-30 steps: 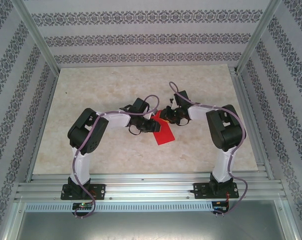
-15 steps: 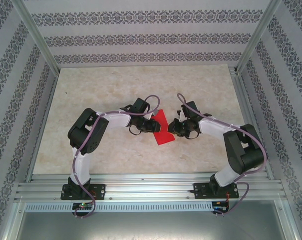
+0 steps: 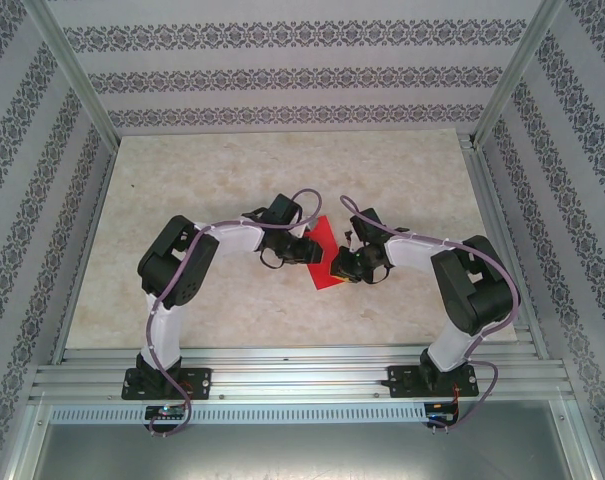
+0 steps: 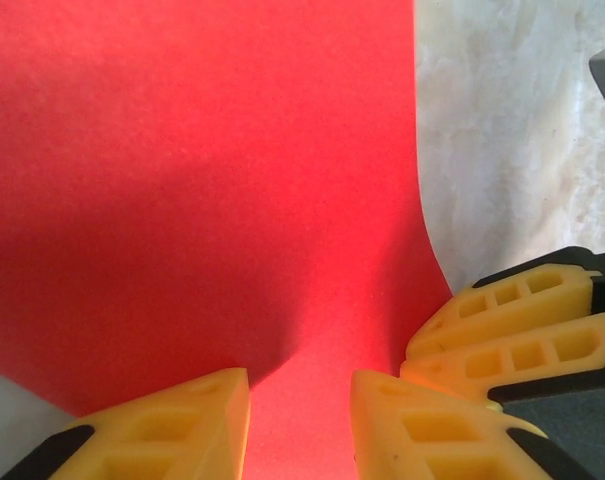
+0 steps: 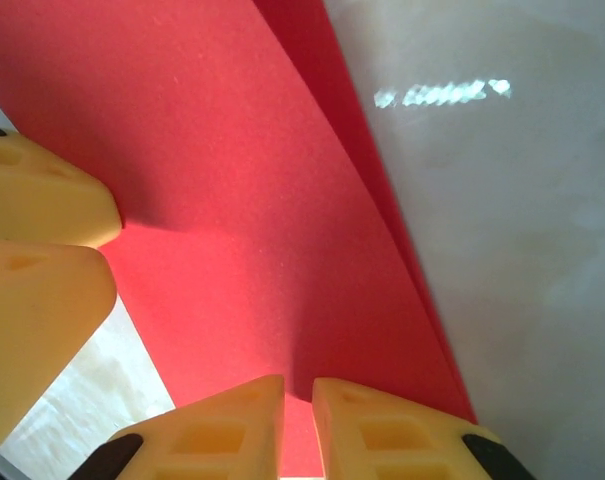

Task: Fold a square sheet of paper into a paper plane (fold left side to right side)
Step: Hold the square sheet of paper at the center of the table, then first fold the square sheet of paper in half at the center of the table.

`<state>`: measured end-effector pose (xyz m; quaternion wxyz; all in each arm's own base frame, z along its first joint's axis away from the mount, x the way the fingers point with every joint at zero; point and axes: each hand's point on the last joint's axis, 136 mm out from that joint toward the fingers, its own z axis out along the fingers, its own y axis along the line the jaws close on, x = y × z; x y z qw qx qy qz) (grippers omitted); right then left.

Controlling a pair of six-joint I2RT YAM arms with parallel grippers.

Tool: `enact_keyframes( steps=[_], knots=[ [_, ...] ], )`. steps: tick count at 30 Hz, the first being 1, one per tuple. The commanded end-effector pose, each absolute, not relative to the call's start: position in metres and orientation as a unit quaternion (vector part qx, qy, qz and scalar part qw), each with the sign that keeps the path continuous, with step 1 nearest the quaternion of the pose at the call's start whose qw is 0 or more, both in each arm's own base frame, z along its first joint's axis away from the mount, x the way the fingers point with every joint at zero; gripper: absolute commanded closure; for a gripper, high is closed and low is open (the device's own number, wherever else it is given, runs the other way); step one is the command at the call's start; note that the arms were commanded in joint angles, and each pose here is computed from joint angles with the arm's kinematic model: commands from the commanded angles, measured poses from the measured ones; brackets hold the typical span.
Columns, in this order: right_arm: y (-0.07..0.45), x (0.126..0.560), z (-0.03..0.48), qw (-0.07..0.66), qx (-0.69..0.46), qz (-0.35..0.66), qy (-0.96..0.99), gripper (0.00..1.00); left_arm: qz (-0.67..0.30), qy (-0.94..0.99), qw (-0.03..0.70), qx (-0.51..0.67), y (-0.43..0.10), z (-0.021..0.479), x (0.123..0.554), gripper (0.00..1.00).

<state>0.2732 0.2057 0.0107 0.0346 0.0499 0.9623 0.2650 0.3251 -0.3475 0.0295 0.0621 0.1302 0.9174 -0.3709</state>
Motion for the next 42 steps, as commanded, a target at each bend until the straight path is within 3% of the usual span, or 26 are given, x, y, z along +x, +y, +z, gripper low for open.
enact_keyframes(
  steps=[1, 19, 26, 32, 42],
  knots=[
    [0.171, 0.244, -0.024, -0.013, 0.054, 0.166, 0.985, 0.82, -0.337, 0.929, 0.083, 0.127, -0.333, 0.018, 0.346, 0.65],
    [0.167, 0.237, -0.036, -0.027, 0.055, 0.155, 0.986, 0.83, -0.343, 0.922, 0.154, 0.098, -0.3, 0.041, 0.422, 0.6],
    [0.168, 0.24, -0.034, -0.023, 0.055, 0.156, 0.986, 0.83, -0.367, 0.905, 0.184, 0.111, -0.292, 0.077, 0.399, 0.64],
    [0.167, 0.24, -0.034, -0.023, 0.056, 0.156, 0.986, 0.83, -0.447, 0.871, 0.155, 0.134, -0.331, 0.09, 0.361, 0.7],
    [0.166, 0.242, -0.035, -0.022, 0.055, 0.153, 0.986, 0.82, -0.411, 0.893, 0.135, 0.121, -0.345, 0.045, 0.367, 0.71]
  ],
)
